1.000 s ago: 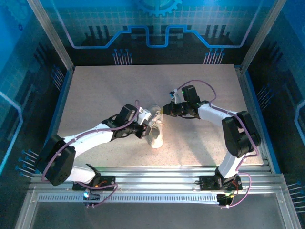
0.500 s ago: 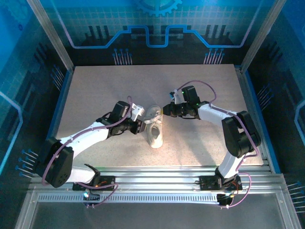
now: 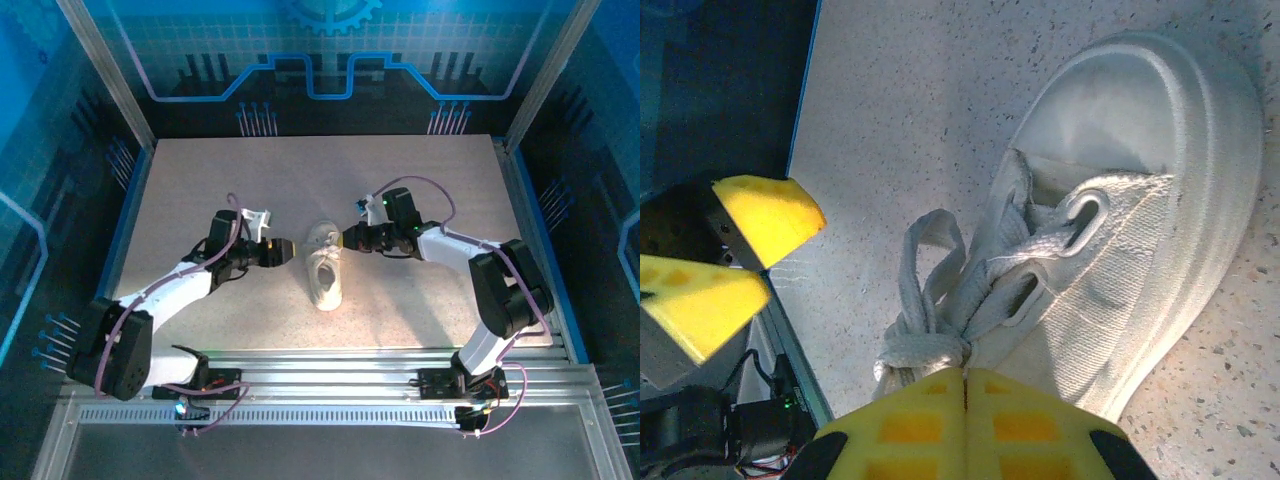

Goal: Tie the shoes

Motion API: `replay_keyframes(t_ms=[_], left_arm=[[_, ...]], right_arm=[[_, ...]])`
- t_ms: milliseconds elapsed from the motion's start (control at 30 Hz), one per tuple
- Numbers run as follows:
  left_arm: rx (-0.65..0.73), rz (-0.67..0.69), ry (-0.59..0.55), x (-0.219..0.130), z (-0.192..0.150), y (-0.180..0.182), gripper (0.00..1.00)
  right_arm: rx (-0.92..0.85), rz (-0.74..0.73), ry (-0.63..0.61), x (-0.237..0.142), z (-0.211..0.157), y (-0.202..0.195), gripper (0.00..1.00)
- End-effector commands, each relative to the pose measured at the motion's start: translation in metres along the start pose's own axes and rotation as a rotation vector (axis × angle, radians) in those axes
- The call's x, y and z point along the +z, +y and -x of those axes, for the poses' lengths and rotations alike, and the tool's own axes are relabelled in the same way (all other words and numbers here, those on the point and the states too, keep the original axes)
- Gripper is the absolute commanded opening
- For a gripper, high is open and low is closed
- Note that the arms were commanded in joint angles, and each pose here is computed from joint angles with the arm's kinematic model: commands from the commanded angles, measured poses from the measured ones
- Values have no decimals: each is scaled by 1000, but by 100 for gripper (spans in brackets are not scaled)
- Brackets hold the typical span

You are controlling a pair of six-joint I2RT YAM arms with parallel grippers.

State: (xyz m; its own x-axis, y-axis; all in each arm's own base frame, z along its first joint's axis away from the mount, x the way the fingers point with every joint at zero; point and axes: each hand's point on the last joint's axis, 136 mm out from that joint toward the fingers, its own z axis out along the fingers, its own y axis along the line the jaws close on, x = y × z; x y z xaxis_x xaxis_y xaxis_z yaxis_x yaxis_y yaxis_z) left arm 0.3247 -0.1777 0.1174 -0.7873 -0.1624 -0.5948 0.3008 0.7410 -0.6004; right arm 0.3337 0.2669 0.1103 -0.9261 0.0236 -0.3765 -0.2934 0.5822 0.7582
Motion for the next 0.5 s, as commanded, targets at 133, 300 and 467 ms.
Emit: replay_keyframes(t_ms=[133,300,467], left_arm=[[-198,-131,-26,33,18,-4,64],[-272,-153,8,49,9,3,65],[-319,-205,2,61,6,-1,65]], right_arm=[[-39,-22,-37,-3,2,7,0],[-43,-29,-35,-2,2,6,0],[-39,-27,-32,0,2,5,0]])
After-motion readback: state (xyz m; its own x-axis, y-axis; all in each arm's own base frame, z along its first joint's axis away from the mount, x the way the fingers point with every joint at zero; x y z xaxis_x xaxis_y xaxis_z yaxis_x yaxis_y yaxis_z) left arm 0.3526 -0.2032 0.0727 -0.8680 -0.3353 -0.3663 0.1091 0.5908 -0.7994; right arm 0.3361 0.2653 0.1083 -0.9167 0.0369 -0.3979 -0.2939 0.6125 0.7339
